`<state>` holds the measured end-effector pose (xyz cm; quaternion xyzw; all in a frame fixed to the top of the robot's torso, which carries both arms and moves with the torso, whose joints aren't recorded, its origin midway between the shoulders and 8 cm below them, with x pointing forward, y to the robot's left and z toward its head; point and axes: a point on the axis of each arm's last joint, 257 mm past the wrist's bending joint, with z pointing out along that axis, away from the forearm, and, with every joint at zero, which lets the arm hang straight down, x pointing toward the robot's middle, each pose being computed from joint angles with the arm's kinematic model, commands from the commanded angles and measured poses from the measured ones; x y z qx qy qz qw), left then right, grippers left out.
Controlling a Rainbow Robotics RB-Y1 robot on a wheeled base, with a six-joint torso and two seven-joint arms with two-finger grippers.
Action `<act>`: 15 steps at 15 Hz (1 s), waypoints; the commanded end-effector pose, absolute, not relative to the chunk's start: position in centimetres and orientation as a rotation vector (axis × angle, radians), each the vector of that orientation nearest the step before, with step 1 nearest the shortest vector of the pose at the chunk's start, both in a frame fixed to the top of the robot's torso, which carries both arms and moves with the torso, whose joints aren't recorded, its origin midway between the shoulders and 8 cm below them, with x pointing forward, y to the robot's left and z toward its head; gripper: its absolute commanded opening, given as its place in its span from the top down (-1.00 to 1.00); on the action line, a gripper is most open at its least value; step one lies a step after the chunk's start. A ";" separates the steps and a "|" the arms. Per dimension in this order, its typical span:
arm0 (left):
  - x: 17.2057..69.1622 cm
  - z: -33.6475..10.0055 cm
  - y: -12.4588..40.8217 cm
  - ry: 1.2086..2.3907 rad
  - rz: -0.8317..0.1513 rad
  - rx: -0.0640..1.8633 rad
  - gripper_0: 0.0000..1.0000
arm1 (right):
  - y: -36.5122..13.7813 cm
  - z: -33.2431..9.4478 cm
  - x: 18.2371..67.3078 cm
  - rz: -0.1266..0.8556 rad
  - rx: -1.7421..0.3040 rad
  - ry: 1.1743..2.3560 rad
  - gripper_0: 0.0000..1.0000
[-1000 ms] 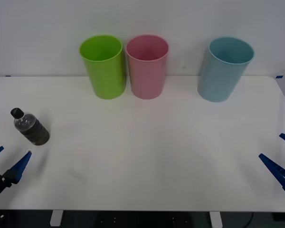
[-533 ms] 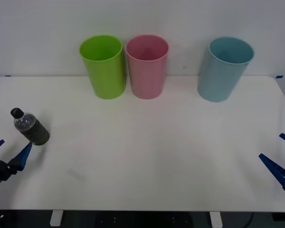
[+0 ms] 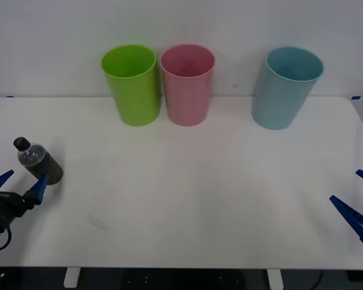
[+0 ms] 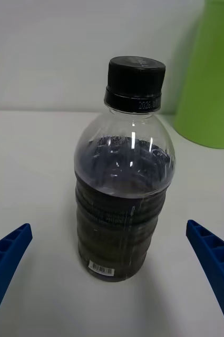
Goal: Grasp the object on the table and drop it into the matching bin: aluminum can to the light blue bin, PET bottle to the pink bin.
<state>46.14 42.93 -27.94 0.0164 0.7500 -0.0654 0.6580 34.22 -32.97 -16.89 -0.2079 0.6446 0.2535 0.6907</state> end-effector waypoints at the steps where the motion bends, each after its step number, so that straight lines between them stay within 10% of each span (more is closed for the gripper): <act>1: 47.7 -28.3 42.1 1.696 -0.142 0.026 -1.00 | -33.0 -16.9 34.2 0.567 -0.465 1.441 -1.00; 15: 52.0 -28.3 40.6 1.692 -0.128 0.009 -1.00 | -33.0 -16.9 34.2 0.567 -0.465 1.441 -1.00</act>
